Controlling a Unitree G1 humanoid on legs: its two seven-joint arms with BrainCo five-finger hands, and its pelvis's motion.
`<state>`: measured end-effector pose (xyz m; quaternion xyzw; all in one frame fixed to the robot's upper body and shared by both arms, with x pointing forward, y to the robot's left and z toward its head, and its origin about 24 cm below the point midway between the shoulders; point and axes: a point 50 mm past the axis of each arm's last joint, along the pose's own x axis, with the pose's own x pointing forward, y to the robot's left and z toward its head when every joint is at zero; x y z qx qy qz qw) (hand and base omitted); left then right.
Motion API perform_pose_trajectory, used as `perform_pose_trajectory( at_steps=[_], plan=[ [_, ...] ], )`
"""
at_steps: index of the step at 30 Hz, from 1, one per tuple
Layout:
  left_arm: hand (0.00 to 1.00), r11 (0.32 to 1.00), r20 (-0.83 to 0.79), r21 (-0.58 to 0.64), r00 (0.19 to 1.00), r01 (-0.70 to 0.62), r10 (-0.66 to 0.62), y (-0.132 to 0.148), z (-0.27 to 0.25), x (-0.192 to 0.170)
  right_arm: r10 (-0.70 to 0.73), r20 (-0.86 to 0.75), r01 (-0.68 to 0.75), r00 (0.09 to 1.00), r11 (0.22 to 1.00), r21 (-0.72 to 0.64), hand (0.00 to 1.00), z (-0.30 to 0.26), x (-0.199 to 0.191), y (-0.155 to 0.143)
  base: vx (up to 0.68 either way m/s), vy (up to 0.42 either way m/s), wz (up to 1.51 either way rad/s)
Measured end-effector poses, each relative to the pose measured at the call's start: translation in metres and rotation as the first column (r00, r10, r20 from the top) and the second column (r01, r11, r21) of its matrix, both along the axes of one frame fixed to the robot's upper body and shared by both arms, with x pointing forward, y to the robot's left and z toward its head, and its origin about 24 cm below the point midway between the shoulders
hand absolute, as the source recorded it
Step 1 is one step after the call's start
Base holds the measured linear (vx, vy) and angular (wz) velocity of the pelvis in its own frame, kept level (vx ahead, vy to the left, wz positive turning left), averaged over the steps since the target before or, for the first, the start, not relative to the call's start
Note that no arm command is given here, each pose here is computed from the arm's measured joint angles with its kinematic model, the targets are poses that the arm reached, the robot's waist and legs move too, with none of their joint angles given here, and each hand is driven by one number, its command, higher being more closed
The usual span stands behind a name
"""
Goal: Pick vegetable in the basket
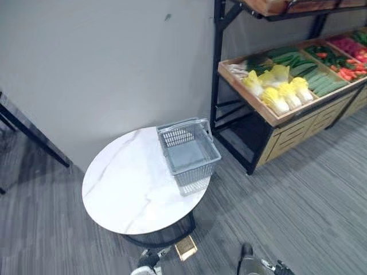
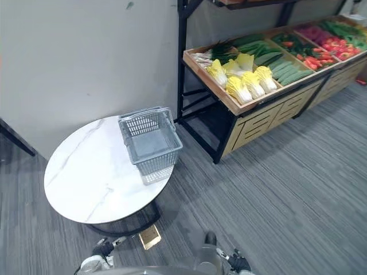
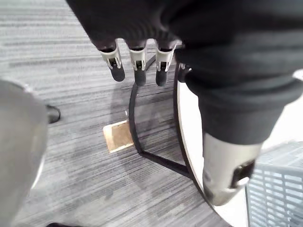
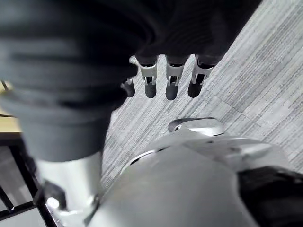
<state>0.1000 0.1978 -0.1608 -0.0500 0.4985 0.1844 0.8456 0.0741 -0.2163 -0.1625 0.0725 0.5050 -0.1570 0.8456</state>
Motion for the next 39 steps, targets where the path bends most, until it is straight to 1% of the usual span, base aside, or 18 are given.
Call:
perform_pose_trajectory(
  at_steps=[2,4,6,8,13,15,18,20,21,24,28,31,33,34,36,38,39],
  plan=[
    [0.00,0.999,-0.016,-0.036,1.000,-0.008,0.007,-0.013,-0.003,-0.004,0.003,0.005,-0.003,1.000,1.000,-0.027,0.00,0.002,0.003,-0.010,0.37,-0.389,0.46],
    [0.00,0.999,-0.025,-0.044,0.999,-0.024,0.023,-0.014,-0.004,-0.007,0.007,0.001,-0.007,1.000,0.999,-0.032,0.00,0.003,0.002,-0.012,0.36,-0.402,0.76],
    [0.00,0.997,-0.035,-0.046,0.998,-0.062,0.060,-0.011,-0.005,-0.011,0.009,-0.013,-0.010,1.000,1.000,-0.029,0.00,0.002,-0.001,-0.011,0.26,-0.298,0.91],
    [0.00,0.990,-0.013,-0.047,0.991,-0.133,0.133,-0.004,-0.003,-0.009,0.030,-0.037,-0.031,0.999,0.999,-0.029,0.00,0.000,-0.005,-0.010,0.22,-0.220,1.00],
    [0.00,0.981,-0.004,-0.050,0.982,-0.188,0.188,0.002,-0.003,-0.010,0.017,-0.018,-0.018,1.000,0.999,-0.033,0.00,0.001,0.003,-0.010,0.21,-0.046,0.38],
    [0.00,0.980,-0.003,-0.049,0.982,-0.191,0.191,0.004,-0.002,-0.010,-0.019,-0.004,0.019,1.000,1.000,-0.020,0.00,0.001,0.006,-0.008,0.14,0.047,0.33],
    [0.00,0.973,0.019,-0.031,0.973,-0.230,0.230,0.017,0.001,-0.007,-0.035,0.005,0.035,0.999,0.999,0.005,0.00,0.000,0.010,-0.001,0.12,0.117,0.23],
    [0.00,0.973,-0.012,-0.057,0.974,-0.225,0.225,0.005,-0.003,-0.013,-0.061,0.002,0.061,0.998,0.998,-0.024,0.00,0.002,0.006,-0.013,0.15,0.221,0.12],
    [0.00,0.978,-0.013,-0.053,0.979,-0.204,0.203,0.003,-0.003,-0.012,-0.056,0.009,0.056,0.998,0.998,-0.028,0.00,0.003,0.010,-0.014,0.14,0.218,0.03],
    [0.00,0.990,-0.010,0.004,0.990,-0.141,0.141,0.019,0.000,-0.009,-0.042,0.022,0.042,0.999,0.999,0.009,0.00,0.001,0.016,0.001,0.08,0.130,0.08],
    [0.00,0.995,-0.048,0.041,0.995,-0.086,0.088,0.026,-0.001,-0.017,0.005,0.020,-0.005,1.000,1.000,-0.009,0.00,0.002,0.018,0.001,0.01,-0.010,-0.13],
    [0.00,0.999,-0.051,0.042,0.999,-0.009,0.011,0.020,-0.001,-0.013,0.109,0.020,-0.107,0.994,0.991,-0.082,0.00,0.007,0.026,-0.010,-0.05,0.014,-0.03],
    [0.00,0.998,-0.046,0.054,0.998,0.041,-0.038,0.019,0.000,-0.009,0.210,0.070,-0.198,0.975,0.968,-0.157,0.00,0.017,0.046,-0.018,-0.10,0.060,-0.11],
    [0.00,0.997,-0.044,0.062,0.998,0.049,-0.046,0.022,0.001,-0.008,0.240,0.091,-0.221,0.967,0.959,-0.178,0.00,0.021,0.054,-0.018,-0.15,0.067,-0.12],
    [0.00,0.992,-0.049,0.088,0.995,0.086,-0.082,0.028,0.003,-0.007,0.326,0.162,-0.279,0.931,0.925,-0.260,0.00,0.037,0.081,-0.021,-0.14,0.064,-0.09],
    [0.00,0.987,-0.044,0.117,0.994,0.107,-0.102,0.035,0.005,-0.004,0.433,0.258,-0.305,0.864,0.857,-0.415,0.00,0.070,0.126,-0.029,-0.12,0.072,-0.16],
    [0.00,0.986,-0.048,0.121,0.993,0.114,-0.108,0.035,0.006,-0.005,0.462,0.275,-0.309,0.843,0.835,-0.456,0.00,0.079,0.137,-0.031,-0.10,0.058,-0.10]
  ],
)
